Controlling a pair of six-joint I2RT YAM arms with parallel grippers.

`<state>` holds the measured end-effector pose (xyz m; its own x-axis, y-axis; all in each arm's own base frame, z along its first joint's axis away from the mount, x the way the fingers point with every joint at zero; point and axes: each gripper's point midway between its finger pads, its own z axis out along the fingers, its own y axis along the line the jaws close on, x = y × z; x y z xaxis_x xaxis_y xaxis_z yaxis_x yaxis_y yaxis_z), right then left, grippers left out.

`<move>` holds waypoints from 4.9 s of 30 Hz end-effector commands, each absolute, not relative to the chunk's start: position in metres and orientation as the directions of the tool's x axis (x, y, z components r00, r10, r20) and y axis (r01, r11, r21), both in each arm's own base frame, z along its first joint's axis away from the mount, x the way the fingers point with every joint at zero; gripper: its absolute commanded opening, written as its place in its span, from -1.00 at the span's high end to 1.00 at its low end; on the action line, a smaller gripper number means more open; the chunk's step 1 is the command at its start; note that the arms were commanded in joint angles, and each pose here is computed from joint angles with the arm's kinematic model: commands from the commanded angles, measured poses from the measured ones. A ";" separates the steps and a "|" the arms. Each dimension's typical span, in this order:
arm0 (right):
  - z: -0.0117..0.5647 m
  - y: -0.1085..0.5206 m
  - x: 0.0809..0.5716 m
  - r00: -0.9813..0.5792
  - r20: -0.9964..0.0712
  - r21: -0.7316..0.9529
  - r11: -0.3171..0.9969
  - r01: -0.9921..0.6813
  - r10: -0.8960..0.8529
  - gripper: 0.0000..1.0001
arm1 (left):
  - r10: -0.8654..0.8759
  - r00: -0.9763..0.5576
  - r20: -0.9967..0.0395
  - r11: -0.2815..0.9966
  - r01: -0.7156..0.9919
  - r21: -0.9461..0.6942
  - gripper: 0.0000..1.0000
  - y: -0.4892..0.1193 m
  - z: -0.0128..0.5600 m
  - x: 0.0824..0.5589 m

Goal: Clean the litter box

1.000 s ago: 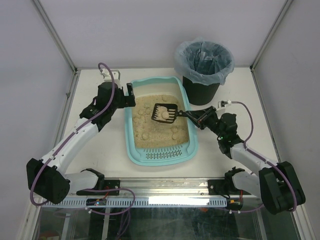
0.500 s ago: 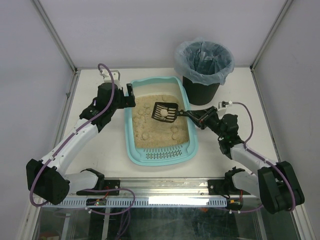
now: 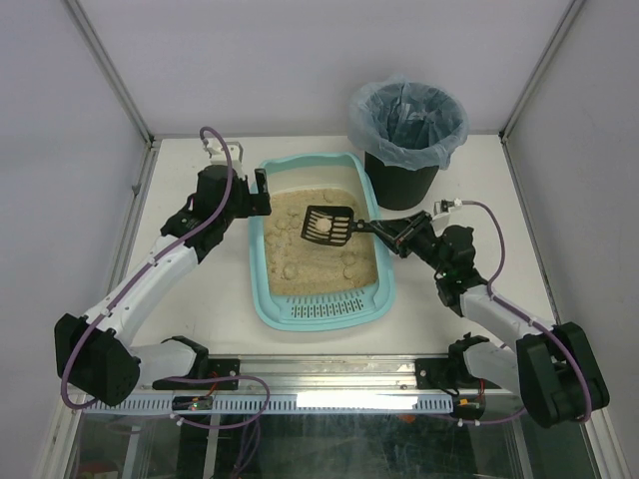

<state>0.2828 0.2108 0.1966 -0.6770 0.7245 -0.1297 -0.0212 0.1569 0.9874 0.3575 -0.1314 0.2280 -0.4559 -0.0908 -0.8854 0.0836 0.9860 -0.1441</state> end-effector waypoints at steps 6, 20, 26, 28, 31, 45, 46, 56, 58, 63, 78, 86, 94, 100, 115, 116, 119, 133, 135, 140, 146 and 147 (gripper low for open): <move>0.225 0.212 0.286 -0.640 -0.207 0.978 0.171 -0.118 0.740 1.00 | -0.087 -0.427 -0.900 0.990 0.065 -0.127 -0.98 -0.124 0.235 0.364; 0.212 0.218 0.265 -0.677 -0.236 0.970 0.208 -0.124 0.697 1.00 | -0.082 -0.445 -0.892 0.989 0.075 -0.128 -0.96 -0.128 0.232 0.366; 0.236 0.214 0.282 -0.632 -0.215 0.976 0.176 -0.126 0.745 1.00 | -0.093 -0.430 -0.898 0.988 0.070 -0.136 -0.97 -0.126 0.237 0.364; 0.233 0.201 0.283 -0.604 -0.216 0.976 0.179 -0.122 0.767 1.00 | -0.092 -0.433 -0.897 0.989 0.068 -0.134 -0.97 -0.125 0.236 0.363; 0.250 0.219 0.286 -0.634 -0.223 0.975 0.166 -0.149 0.741 1.00 | -0.094 -0.429 -0.898 0.989 0.059 -0.132 -0.97 -0.123 0.236 0.361; 0.254 0.209 0.293 -0.614 -0.215 0.976 0.179 -0.121 0.760 1.00 | -0.086 -0.419 -0.904 0.994 0.026 -0.106 -0.95 -0.114 0.238 0.360; 0.260 0.213 0.296 -0.619 -0.216 0.976 0.177 -0.125 0.755 1.00 | -0.087 -0.417 -0.905 0.994 0.021 -0.105 -0.95 -0.113 0.239 0.360; 0.264 0.207 0.302 -0.604 -0.213 0.977 0.182 -0.113 0.768 1.00 | -0.079 -0.414 -0.907 0.995 0.017 -0.094 -0.94 -0.111 0.242 0.361; 0.265 0.203 0.301 -0.597 -0.212 0.977 0.185 -0.107 0.773 1.00 | -0.076 -0.420 -0.904 0.995 0.019 -0.093 -0.94 -0.112 0.240 0.361; 0.281 0.203 0.303 -0.586 -0.227 0.974 0.170 -0.152 0.778 1.00 | -0.071 -0.419 -0.905 0.996 0.016 -0.086 -0.94 -0.110 0.240 0.360; 0.382 0.189 0.331 -0.512 -0.258 0.959 0.151 -0.242 0.819 1.00 | -0.056 -0.432 -0.900 0.997 0.018 -0.071 -0.91 -0.110 0.237 0.361; 0.423 0.145 0.368 -0.401 -0.405 0.902 0.287 -0.323 0.821 1.00 | -0.050 -0.433 -0.900 0.998 0.008 -0.059 -0.93 -0.107 0.238 0.360; 0.428 0.066 0.413 -0.196 -0.494 0.860 0.442 -0.256 0.847 1.00 | -0.053 -0.447 -0.893 0.996 0.036 -0.077 -0.93 -0.115 0.236 0.362; 0.418 0.034 0.440 -0.080 -0.702 0.708 0.683 -0.179 0.707 1.00 | -0.048 -0.468 -0.883 0.995 0.051 -0.081 -0.94 -0.119 0.230 0.362; 0.427 0.020 0.463 0.160 -0.912 0.332 0.910 -0.247 0.377 1.00 | -0.024 -0.519 -0.854 0.994 0.081 -0.077 -0.94 -0.126 0.216 0.363; 0.430 0.022 0.461 0.194 -0.914 0.300 0.917 -0.263 0.355 1.00 | -0.023 -0.519 -0.854 0.994 0.080 -0.075 -0.94 -0.126 0.216 0.364; 0.430 0.032 0.456 0.263 -0.927 0.186 0.938 -0.291 0.266 1.00 | -0.022 -0.517 -0.856 0.995 0.071 -0.068 -0.95 -0.124 0.217 0.364; 0.431 0.068 0.444 0.449 -0.859 -0.339 0.930 -0.142 -0.245 1.00 | -0.015 -0.522 -0.853 0.995 0.078 -0.065 -0.95 -0.125 0.215 0.364; 0.434 0.067 0.443 0.455 -0.853 -0.347 0.929 -0.130 -0.255 1.00 | -0.016 -0.522 -0.853 0.995 0.075 -0.064 -0.96 -0.124 0.215 0.364; 0.449 0.068 0.432 0.483 -0.847 -0.321 0.938 -0.129 -0.224 1.00 | -0.013 -0.527 -0.850 0.994 0.082 -0.066 -0.96 -0.126 0.214 0.364; 0.495 0.069 0.398 0.504 -0.850 -0.265 0.951 -0.161 -0.151 1.00 | -0.010 -0.532 -0.847 0.993 0.093 -0.070 -0.95 -0.128 0.213 0.363; 0.503 0.068 0.389 0.513 -0.845 -0.265 0.951 -0.158 -0.150 1.00 | -0.009 -0.532 -0.846 0.993 0.095 -0.070 -0.95 -0.128 0.213 0.363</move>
